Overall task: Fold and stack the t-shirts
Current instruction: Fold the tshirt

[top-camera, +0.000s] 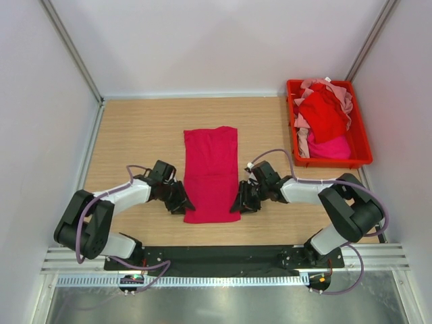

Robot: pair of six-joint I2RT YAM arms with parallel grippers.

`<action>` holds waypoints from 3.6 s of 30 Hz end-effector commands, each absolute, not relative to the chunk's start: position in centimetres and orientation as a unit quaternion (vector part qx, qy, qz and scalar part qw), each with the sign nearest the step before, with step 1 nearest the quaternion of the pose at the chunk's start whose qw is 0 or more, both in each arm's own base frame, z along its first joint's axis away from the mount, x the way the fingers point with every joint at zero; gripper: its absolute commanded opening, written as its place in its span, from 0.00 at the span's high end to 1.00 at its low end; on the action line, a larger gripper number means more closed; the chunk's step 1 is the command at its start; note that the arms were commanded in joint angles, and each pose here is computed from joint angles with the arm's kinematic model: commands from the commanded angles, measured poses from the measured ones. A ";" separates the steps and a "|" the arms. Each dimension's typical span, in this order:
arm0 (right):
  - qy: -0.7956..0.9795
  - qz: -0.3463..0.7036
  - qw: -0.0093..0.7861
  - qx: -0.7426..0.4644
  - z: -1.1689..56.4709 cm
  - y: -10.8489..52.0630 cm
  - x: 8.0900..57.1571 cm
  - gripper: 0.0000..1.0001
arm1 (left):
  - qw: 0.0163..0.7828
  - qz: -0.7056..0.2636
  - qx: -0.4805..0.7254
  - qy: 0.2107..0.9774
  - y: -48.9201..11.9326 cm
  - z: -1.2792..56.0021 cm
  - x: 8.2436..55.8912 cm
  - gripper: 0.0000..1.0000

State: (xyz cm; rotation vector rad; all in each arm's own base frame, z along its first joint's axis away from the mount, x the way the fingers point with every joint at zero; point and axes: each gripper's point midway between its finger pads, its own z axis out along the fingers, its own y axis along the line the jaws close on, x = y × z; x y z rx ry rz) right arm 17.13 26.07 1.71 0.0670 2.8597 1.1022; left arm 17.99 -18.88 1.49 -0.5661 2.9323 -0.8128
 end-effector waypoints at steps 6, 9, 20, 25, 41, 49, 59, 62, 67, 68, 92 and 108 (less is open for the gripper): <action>0.952 0.301 0.034 0.050 -2.1 23.8 15.9 0.91 | 0.015 -0.155 -0.191 0.969 -14.9 -2.6 15.3 0.84; 0.947 0.314 0.035 0.056 -1.4 24.1 16.0 0.99 | 0.019 -0.162 -0.188 0.969 -15.2 -2.0 15.6 0.95; 0.934 0.351 0.047 0.057 2.3 24.9 16.1 0.99 | 0.049 -0.184 -0.183 0.964 -15.6 1.1 16.5 1.00; 0.926 0.369 0.058 0.056 4.6 25.3 16.3 0.99 | 0.074 -0.207 -0.183 0.958 -16.1 4.3 17.3 1.00; 0.903 0.403 0.134 0.068 14.4 25.4 26.7 0.99 | 0.168 -0.235 -0.143 0.947 -19.8 15.5 29.3 1.00; 0.901 0.413 0.109 0.076 13.4 25.9 33.1 0.99 | 0.155 -0.240 -0.157 0.945 -19.2 14.6 35.2 1.00; 0.895 0.425 0.092 0.102 11.9 25.9 39.0 0.99 | 0.114 -0.257 -0.171 0.944 -19.5 11.7 40.1 1.00; 0.891 0.433 0.090 0.099 11.7 26.1 40.4 0.99 | 0.113 -0.263 -0.177 0.942 -19.6 10.9 41.4 1.00; 0.891 0.432 0.084 0.110 10.2 25.9 42.7 0.99 | 0.108 -0.272 -0.183 0.938 -19.6 10.1 43.4 1.00; 0.890 0.433 0.088 0.110 10.4 26.0 43.2 0.98 | 0.099 -0.271 -0.187 0.939 -19.6 9.1 43.7 1.00; 0.862 0.481 0.111 0.117 12.4 26.8 51.3 0.98 | 0.149 -0.304 -0.234 0.911 -17.6 12.1 48.6 1.00; 0.830 0.526 0.138 0.125 14.5 29.1 53.7 0.97 | 0.154 -0.300 -0.269 0.902 -16.4 10.9 48.7 1.00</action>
